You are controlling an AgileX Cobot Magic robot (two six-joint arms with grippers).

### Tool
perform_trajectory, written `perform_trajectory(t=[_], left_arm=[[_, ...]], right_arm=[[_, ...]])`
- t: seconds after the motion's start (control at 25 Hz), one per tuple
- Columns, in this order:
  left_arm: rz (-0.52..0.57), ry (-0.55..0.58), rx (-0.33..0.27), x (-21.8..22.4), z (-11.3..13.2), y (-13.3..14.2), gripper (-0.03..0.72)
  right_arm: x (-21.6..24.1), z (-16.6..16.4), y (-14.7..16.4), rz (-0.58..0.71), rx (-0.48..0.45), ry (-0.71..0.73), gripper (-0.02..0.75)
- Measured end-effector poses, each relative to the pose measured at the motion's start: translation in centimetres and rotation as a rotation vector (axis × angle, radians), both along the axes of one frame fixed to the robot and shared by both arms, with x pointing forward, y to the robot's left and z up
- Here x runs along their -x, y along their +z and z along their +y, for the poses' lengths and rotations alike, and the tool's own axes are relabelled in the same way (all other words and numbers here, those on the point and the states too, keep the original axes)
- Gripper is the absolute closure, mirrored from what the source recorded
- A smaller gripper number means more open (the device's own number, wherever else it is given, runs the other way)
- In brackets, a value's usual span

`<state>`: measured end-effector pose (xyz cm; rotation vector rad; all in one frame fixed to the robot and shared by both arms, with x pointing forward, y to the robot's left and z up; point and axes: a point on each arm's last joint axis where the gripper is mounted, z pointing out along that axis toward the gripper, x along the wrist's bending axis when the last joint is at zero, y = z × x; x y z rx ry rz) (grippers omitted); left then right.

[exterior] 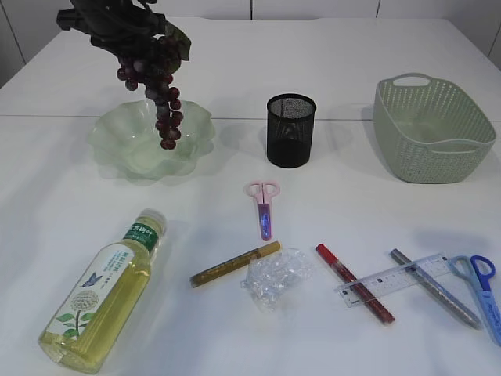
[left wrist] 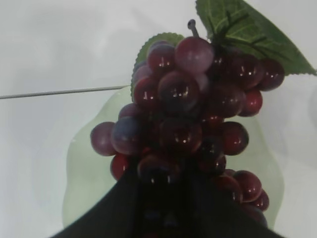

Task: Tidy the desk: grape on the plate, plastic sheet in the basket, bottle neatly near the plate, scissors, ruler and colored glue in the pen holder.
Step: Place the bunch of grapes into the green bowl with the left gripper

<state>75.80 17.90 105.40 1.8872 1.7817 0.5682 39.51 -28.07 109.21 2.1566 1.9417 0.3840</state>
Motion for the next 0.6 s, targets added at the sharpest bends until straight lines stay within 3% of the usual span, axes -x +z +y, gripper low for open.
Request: perform_trajectory(t=[0.32,0.6], left_arm=[[0.046,0.002,-0.013,-0.7,0.0,-2.6,0.526],[0.062,0.033,-0.016,-1.0,1.5,-2.9,0.524]], right_arm=[[0.0,0.0,0.0,0.000,0.000,0.000,0.228],[0.0,0.0,0.0,0.002,0.000,0.000,0.227]])
